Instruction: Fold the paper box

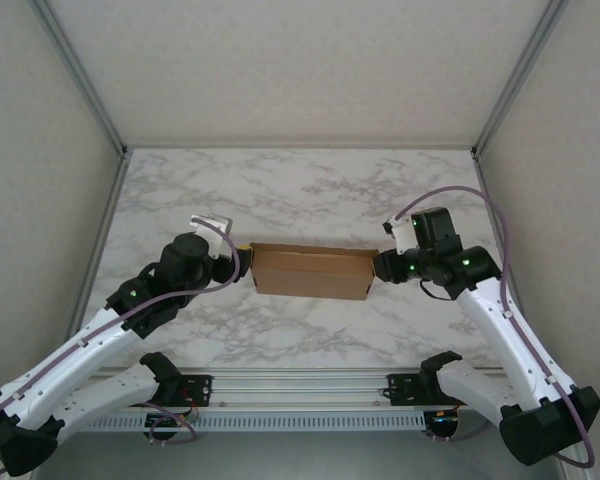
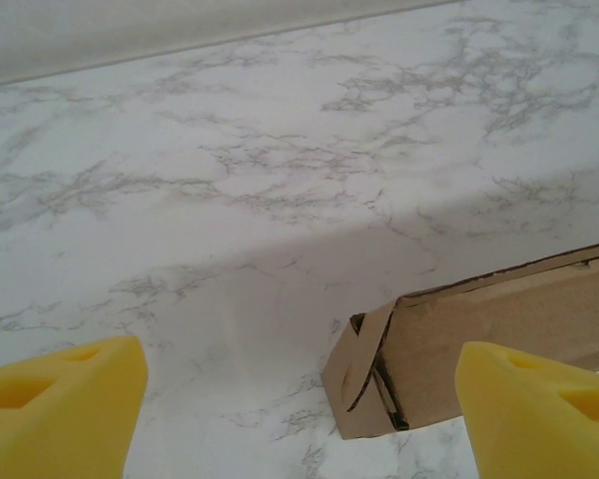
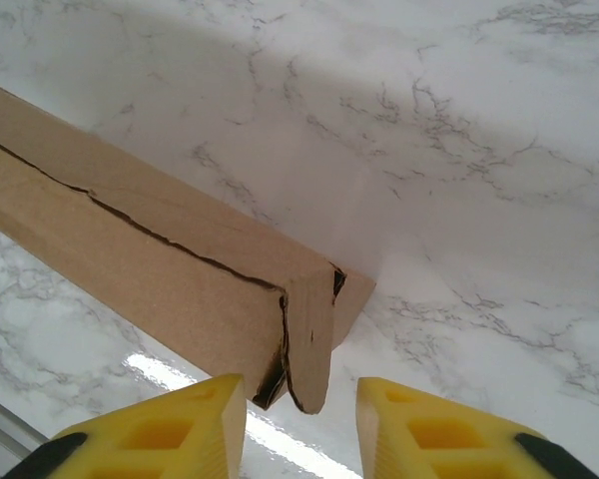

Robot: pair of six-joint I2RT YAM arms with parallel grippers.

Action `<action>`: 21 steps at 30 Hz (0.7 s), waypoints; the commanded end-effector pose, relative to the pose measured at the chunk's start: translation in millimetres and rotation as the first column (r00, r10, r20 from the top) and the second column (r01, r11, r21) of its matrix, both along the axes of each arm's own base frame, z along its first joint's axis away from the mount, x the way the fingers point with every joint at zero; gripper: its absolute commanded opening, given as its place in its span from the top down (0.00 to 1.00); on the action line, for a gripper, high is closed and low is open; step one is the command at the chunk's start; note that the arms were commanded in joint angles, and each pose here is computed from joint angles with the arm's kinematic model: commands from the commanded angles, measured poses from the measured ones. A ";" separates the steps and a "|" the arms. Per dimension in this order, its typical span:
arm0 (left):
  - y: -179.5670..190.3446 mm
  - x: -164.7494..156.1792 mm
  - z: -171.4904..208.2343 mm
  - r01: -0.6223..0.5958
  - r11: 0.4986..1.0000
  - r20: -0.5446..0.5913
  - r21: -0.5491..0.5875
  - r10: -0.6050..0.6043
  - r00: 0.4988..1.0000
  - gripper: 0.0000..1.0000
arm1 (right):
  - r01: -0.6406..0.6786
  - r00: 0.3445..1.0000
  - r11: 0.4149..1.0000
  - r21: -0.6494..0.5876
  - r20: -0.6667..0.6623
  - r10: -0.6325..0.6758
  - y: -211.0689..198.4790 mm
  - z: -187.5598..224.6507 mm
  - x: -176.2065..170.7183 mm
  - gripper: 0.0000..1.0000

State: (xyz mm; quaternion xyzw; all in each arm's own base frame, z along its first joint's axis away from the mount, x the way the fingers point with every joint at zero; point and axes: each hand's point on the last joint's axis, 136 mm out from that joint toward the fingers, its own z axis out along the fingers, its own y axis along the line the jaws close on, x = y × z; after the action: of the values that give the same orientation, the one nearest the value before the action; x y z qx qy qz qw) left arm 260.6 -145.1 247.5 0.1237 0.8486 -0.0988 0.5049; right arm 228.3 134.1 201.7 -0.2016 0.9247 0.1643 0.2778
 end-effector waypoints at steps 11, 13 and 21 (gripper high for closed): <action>-3.4 3.5 3.1 0.016 1.000 0.031 -0.019 -0.015 0.999 0.20 | -0.068 0.998 0.997 0.021 -0.008 0.068 12.6 -1.1 -0.6 0.81; -1.7 4.5 2.8 0.003 1.000 0.030 -0.015 -0.002 1.000 0.20 | -0.068 0.998 0.997 0.019 -0.007 0.068 12.4 -0.5 -0.8 0.83; -1.8 3.6 1.6 0.031 0.999 0.035 0.008 -0.032 0.999 0.32 | -0.069 0.998 0.998 0.013 -0.002 0.069 11.2 0.4 -1.0 0.86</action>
State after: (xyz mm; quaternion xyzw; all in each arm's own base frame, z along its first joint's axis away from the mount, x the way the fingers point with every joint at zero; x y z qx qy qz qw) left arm 263.1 -147.5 246.8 0.1333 0.8434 -0.0988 0.5110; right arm 227.1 140.1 196.7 -0.2185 0.9232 0.1720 0.2652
